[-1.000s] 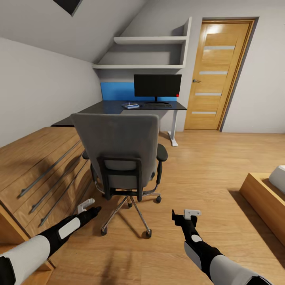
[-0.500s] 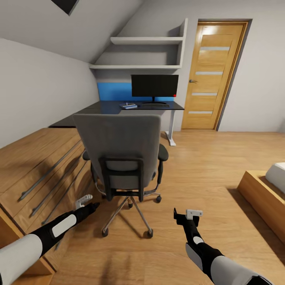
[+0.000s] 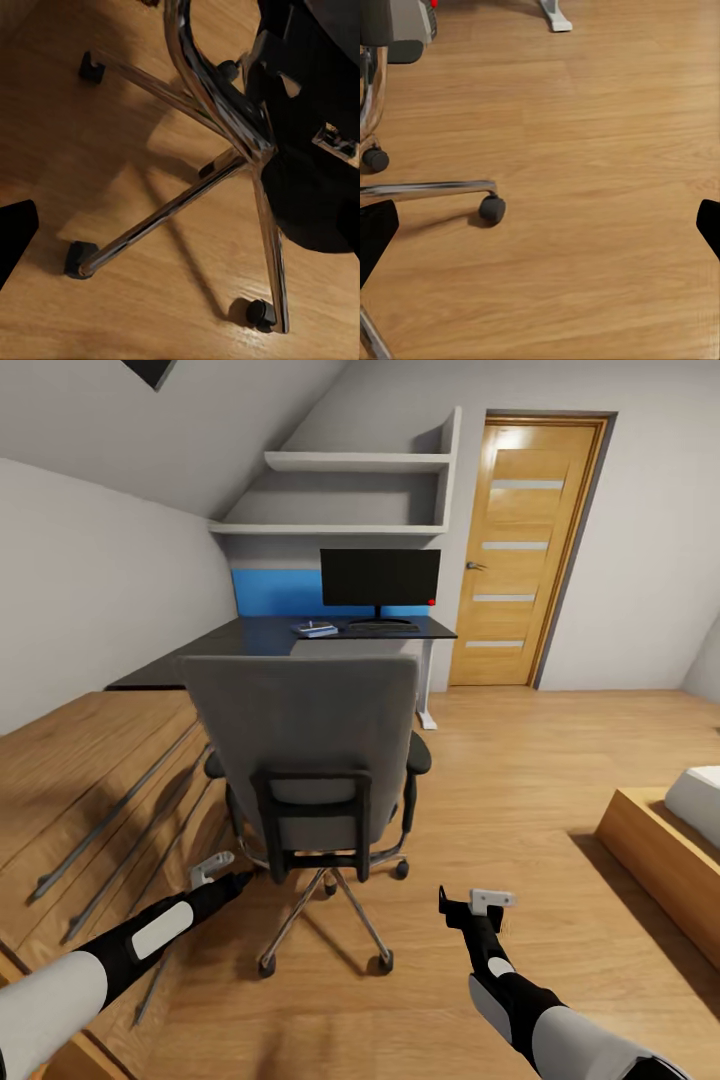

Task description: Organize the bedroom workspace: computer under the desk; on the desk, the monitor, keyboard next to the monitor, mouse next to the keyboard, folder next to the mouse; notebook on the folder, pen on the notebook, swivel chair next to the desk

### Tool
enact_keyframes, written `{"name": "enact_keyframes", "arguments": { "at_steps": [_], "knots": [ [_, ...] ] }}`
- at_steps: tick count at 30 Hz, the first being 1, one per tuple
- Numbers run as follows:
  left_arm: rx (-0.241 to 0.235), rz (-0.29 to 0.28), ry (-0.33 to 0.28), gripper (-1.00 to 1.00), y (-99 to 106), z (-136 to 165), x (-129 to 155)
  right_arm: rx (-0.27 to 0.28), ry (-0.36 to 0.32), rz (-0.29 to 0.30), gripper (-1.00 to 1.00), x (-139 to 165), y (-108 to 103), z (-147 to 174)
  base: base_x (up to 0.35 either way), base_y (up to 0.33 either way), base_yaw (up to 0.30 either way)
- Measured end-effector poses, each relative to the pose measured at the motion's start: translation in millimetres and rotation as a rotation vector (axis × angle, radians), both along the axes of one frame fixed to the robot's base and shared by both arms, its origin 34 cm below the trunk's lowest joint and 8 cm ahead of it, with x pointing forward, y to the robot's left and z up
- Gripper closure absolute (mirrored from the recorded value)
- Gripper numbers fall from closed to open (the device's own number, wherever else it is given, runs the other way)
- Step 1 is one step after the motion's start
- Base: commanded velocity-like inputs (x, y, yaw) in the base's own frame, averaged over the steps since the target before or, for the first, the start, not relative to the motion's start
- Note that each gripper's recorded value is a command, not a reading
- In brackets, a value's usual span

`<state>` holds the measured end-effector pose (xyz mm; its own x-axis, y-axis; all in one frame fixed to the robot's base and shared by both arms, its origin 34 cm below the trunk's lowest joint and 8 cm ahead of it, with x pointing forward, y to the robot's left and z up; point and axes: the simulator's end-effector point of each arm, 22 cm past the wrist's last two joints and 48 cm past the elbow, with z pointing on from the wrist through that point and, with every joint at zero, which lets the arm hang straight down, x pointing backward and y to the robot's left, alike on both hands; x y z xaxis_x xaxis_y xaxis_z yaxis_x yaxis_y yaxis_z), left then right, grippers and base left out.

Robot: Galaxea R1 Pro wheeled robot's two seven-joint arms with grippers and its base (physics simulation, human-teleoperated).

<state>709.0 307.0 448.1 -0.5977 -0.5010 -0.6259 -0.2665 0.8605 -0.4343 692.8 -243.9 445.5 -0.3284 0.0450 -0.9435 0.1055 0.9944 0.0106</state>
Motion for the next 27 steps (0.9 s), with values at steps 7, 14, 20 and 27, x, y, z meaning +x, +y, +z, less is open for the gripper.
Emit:
{"name": "enact_keyframes", "arguments": {
  "at_steps": [7, 14, 20, 27],
  "knots": [
    [-0.001, 0.001, 0.0, -1.0, 0.0, 0.1, -0.1, 0.001, 0.0, 0.001, -1.0, 0.0, 0.8, 0.2, 0.045, 0.077, -0.001],
    [0.0, 0.0, 0.0, -1.0, -0.2, -0.1, -0.3, 0.001, 0.0, 0.001, -1.0, 0.0, 1.2, 0.3, 0.208, 0.003, 0.0],
    [0.0, 0.0, 0.001, -1.0, -0.1, -0.4, -0.3, 0.002, 0.0, 0.002, -1.0, 0.0, 2.3, 0.1, 0.031, 0.0, 0.0],
    [0.002, 0.0, -0.003, -1.0, 0.1, 1.7, 0.3, 0.001, 0.0, 0.002, -1.0, -0.7, 2.6, 0.5, 0.001, 0.0, -0.083]
  ]
}}
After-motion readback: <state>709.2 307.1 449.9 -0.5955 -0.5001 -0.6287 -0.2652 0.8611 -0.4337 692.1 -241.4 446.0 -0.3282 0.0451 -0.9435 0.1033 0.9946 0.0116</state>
